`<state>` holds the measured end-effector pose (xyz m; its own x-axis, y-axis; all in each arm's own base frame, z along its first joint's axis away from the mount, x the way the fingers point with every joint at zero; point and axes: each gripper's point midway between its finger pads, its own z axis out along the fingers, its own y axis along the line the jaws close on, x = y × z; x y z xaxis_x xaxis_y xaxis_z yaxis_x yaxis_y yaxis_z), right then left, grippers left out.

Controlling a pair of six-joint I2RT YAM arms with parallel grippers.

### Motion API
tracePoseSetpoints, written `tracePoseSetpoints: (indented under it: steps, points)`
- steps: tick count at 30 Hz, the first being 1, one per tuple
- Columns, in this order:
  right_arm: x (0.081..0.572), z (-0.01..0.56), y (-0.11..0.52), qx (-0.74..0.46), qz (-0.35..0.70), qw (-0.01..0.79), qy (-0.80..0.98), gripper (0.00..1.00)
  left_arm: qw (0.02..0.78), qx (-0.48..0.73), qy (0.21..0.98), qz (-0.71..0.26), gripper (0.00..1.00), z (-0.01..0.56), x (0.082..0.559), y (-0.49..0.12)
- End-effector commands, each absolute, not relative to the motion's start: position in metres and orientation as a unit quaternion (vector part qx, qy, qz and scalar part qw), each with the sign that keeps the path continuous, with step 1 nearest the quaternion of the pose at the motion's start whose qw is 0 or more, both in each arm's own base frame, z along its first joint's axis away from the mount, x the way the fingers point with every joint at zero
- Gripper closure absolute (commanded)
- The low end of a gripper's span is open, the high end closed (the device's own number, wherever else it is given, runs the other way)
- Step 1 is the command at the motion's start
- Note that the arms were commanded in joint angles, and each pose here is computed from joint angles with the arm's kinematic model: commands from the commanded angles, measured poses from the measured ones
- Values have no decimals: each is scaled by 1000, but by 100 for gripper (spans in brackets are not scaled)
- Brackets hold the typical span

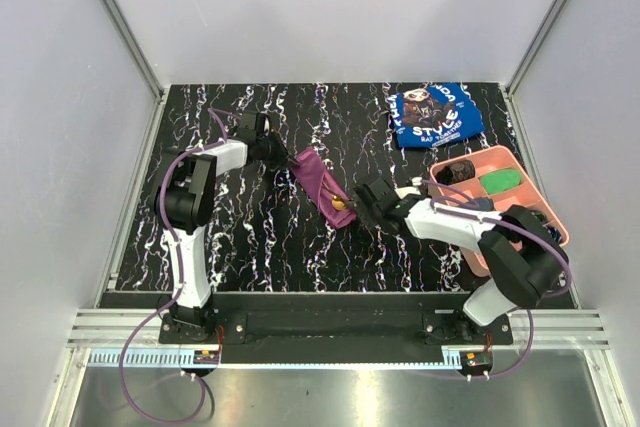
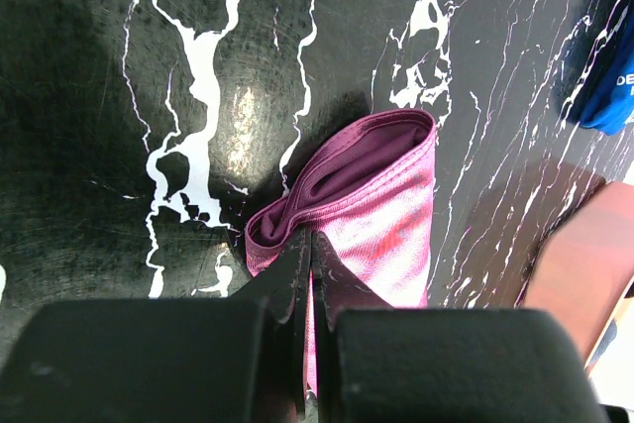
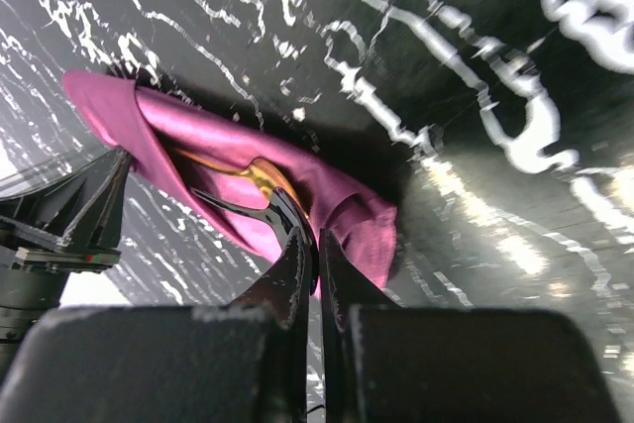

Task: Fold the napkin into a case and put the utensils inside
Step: Stuff into the slanted gap of the folded napkin.

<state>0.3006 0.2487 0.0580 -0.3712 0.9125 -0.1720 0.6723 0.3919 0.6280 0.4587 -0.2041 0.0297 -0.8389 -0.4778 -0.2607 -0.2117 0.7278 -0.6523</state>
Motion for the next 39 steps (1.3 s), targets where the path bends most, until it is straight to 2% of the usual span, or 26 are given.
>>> tracePoseSetpoints:
  steps: [1, 23, 28, 34, 39]
  points:
    - [319, 79, 268, 527, 270, 274, 758, 97, 211, -191, 906, -312, 100, 28, 457, -206]
    - [317, 54, 310, 530, 286, 221, 767, 91, 218, -186, 906, -312, 100, 33, 455, -206]
    - [312, 54, 323, 514, 297, 201, 779, 85, 218, -185, 907, -310, 100, 32, 454, -205]
    - [300, 54, 339, 469, 322, 168, 805, 65, 230, -175, 906, -308, 100, 43, 457, -204]
    - [294, 58, 333, 433, 343, 189, 812, 50, 260, -168, 900, -307, 98, 71, 464, -200]
